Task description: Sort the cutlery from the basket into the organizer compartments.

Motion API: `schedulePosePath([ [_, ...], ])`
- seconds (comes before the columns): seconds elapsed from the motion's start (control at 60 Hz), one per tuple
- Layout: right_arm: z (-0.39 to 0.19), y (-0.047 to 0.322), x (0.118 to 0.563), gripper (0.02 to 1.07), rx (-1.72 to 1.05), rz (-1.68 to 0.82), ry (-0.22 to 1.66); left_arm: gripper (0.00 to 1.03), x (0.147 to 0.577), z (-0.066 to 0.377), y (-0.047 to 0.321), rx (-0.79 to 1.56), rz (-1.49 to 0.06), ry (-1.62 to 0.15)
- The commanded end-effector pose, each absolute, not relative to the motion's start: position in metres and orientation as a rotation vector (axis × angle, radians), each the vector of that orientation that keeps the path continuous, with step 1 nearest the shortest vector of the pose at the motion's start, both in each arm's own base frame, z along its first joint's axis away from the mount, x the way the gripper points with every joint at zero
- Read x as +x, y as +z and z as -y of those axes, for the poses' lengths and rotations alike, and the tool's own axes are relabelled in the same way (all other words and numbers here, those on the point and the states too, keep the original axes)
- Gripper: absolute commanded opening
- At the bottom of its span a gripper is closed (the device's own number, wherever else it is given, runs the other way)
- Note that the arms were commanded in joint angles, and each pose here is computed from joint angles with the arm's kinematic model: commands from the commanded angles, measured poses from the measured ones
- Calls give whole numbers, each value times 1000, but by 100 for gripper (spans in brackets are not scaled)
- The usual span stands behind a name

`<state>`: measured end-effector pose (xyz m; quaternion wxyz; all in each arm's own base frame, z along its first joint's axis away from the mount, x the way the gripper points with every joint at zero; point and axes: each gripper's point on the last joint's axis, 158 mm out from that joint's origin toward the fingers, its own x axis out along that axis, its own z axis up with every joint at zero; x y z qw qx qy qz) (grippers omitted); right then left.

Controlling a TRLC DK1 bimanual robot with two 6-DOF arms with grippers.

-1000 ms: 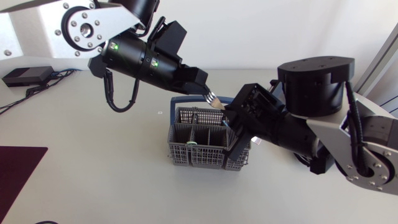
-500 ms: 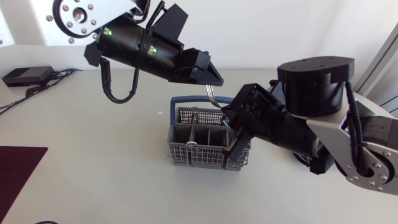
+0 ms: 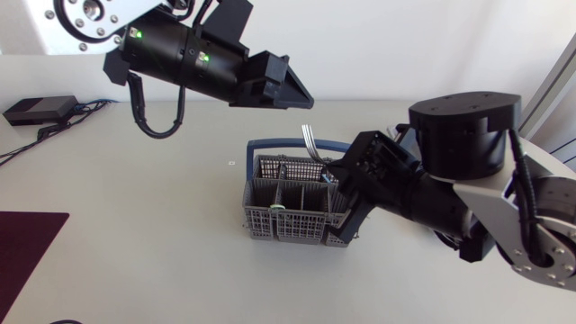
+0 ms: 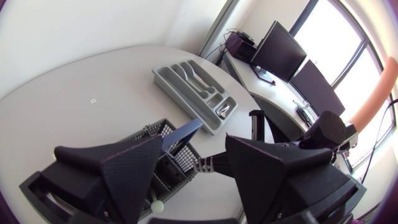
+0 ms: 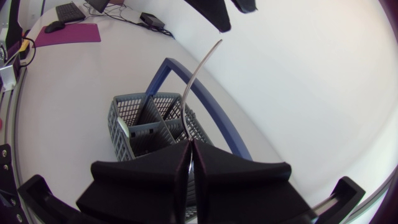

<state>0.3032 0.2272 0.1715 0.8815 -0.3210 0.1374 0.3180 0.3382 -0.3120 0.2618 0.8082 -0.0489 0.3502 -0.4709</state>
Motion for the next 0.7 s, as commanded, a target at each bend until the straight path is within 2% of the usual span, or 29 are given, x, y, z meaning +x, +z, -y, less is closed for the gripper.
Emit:
schedulePosePath([
  [0.0,-210,178,302,8,-650,-280,625,73,345,302,301,-109,-639,-1004],
  [0.15,-172,209,312,8,-617,-249,516,73,361,282,301,-62,-601,-950],
  [0.317,-110,229,338,8,-557,-260,362,75,367,267,277,39,-605,-913],
  [0.683,56,203,413,8,-418,-405,25,74,326,261,212,420,-595,-962],
])
